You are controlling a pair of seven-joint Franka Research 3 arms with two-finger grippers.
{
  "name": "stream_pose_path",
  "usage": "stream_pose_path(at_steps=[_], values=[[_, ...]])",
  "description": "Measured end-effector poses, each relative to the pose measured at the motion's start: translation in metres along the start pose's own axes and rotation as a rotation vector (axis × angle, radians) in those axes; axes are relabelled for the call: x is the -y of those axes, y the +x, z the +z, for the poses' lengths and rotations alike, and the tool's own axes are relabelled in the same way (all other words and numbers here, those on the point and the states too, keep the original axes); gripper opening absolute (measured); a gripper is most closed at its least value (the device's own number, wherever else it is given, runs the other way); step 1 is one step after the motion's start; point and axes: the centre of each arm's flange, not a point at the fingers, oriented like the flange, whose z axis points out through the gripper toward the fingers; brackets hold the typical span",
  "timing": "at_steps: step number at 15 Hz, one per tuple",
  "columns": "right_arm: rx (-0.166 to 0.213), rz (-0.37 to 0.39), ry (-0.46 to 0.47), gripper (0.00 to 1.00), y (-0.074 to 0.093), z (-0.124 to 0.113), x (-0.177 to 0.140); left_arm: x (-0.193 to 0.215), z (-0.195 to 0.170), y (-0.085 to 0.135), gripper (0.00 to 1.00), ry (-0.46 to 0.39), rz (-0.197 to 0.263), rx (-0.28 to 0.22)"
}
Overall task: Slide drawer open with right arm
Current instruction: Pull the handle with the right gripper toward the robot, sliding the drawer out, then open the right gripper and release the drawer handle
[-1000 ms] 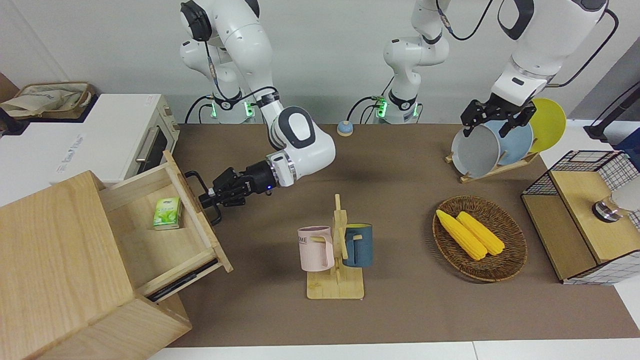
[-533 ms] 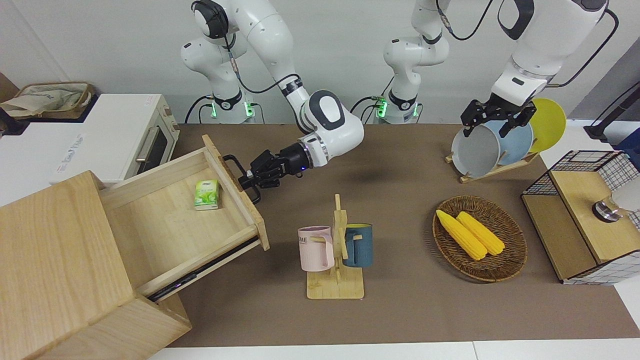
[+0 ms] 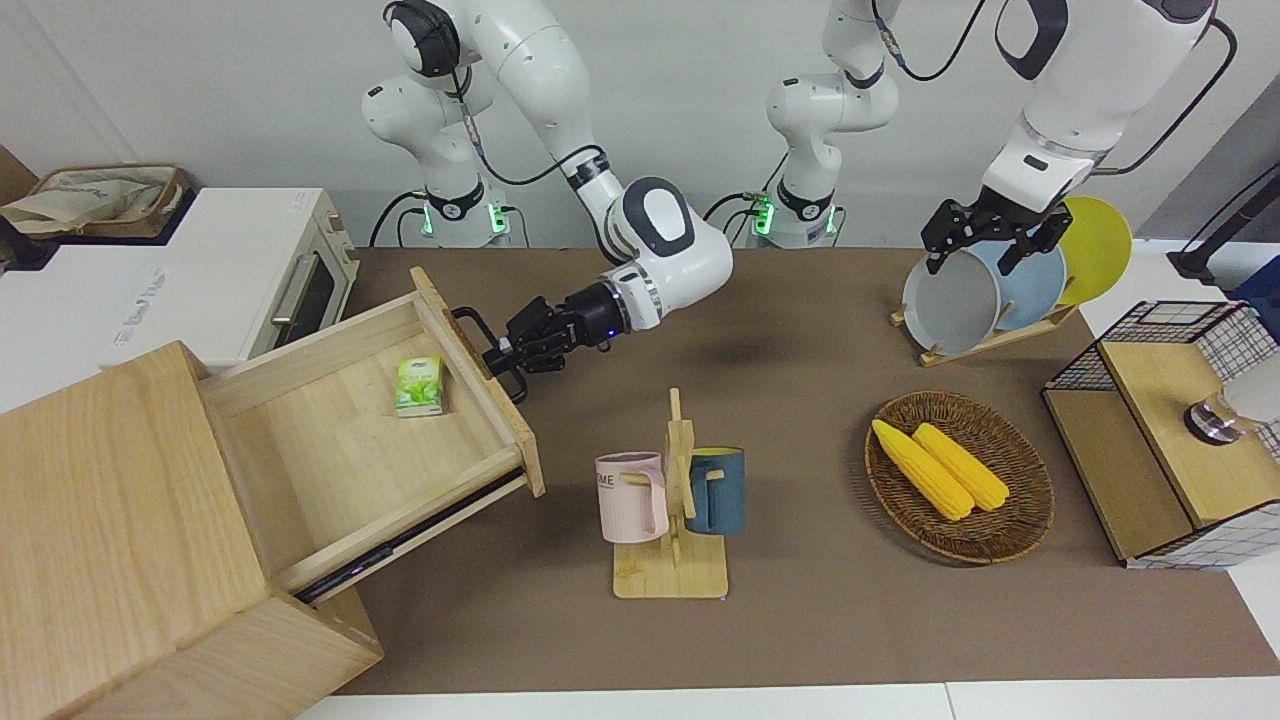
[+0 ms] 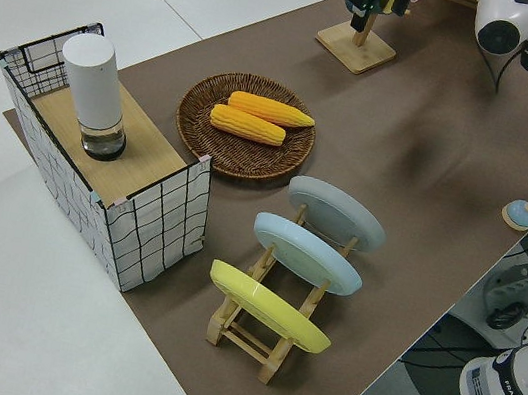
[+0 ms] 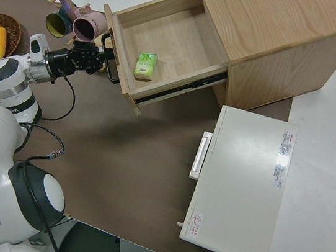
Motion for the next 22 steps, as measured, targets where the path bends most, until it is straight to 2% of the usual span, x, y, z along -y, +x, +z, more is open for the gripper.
stream_pose_path(at_steps=[3,7,8,15,19,22], values=[[-0.016,-0.011,0.007,0.55,0.0,-0.01,0.007,0.0,0.0,0.0,1.0,0.0,0.0,0.0],[-0.018,-0.014,0.007,0.94,0.0,-0.011,0.009,0.0,0.0,0.0,1.0,0.0,0.0,0.0],[-0.018,-0.014,0.007,0.99,0.0,-0.011,0.009,0.0,0.0,0.0,1.0,0.0,0.0,0.0],[-0.021,0.007,0.024,0.99,0.004,-0.018,0.001,0.0,0.0,0.0,1.0,0.0,0.0,0.0],[-0.017,0.042,0.086,0.99,0.009,-0.037,-0.017,0.0,0.0,0.0,1.0,0.0,0.0,0.0],[0.007,0.079,0.173,0.98,0.011,-0.051,-0.034,0.0,0.0,0.0,1.0,0.0,0.0,0.0]])
